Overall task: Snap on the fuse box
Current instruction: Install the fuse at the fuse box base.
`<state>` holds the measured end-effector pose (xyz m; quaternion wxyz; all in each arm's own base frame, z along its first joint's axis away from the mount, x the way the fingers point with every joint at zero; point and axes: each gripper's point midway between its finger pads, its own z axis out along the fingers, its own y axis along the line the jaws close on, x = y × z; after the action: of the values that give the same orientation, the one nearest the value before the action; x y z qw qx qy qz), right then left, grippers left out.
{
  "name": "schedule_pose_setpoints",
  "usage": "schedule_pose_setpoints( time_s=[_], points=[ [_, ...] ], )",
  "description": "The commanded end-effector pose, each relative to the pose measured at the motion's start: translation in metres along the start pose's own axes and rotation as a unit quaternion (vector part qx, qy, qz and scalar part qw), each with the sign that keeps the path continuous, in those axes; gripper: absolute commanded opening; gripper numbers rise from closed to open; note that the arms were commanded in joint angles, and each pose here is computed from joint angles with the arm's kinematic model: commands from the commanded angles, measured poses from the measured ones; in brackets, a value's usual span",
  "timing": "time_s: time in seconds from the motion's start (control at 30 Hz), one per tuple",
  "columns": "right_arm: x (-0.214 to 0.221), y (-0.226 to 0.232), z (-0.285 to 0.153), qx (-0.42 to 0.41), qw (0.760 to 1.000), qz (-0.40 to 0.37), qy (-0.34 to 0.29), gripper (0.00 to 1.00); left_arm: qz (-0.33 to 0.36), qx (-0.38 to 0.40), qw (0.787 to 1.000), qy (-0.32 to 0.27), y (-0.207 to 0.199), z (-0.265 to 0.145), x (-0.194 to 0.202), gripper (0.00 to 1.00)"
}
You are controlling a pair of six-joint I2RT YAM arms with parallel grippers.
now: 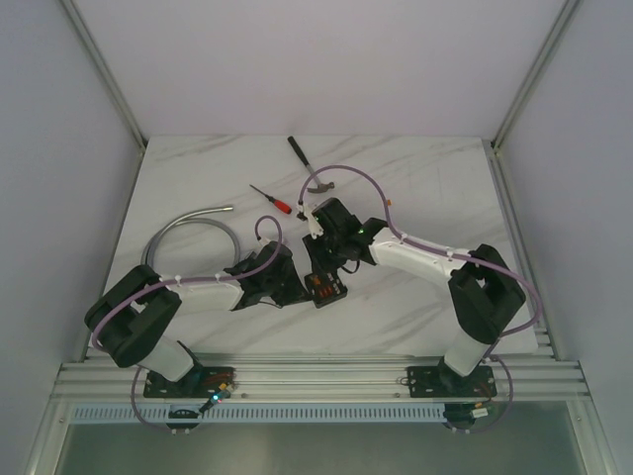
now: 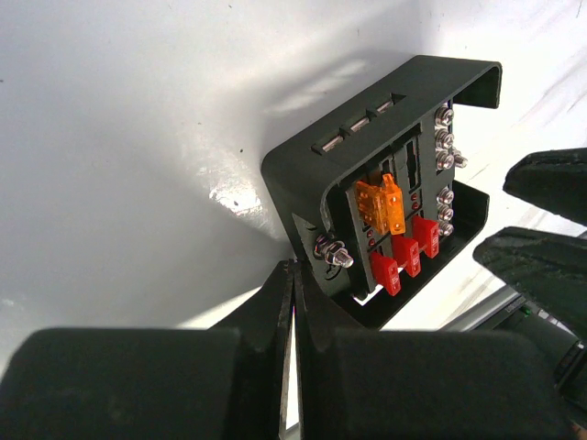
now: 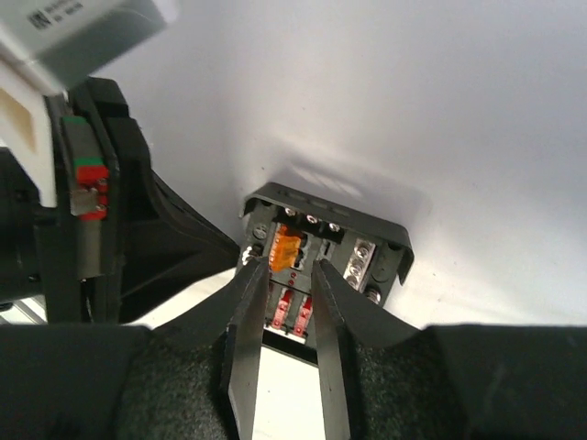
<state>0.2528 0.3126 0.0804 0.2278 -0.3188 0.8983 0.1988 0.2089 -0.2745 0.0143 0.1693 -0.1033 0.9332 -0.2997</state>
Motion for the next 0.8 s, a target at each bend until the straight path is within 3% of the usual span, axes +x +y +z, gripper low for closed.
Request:
schedule_pose_setpoints(
  time_s=[0.0,0.77],
  points=[
    [-0.008,0.011,0.003,-0.027,1.0,0.007,-0.014,0.33,0.004,-0.008,1.0,-0.001,0.003,0.0,0.001,0.08],
    [0.02,0.003,0.024,-0.008,0.999,0.014,0.041,0.34,0.003,-0.009,1.0,-0.002,0.005,-0.001,0.001,0.08]
  ],
)
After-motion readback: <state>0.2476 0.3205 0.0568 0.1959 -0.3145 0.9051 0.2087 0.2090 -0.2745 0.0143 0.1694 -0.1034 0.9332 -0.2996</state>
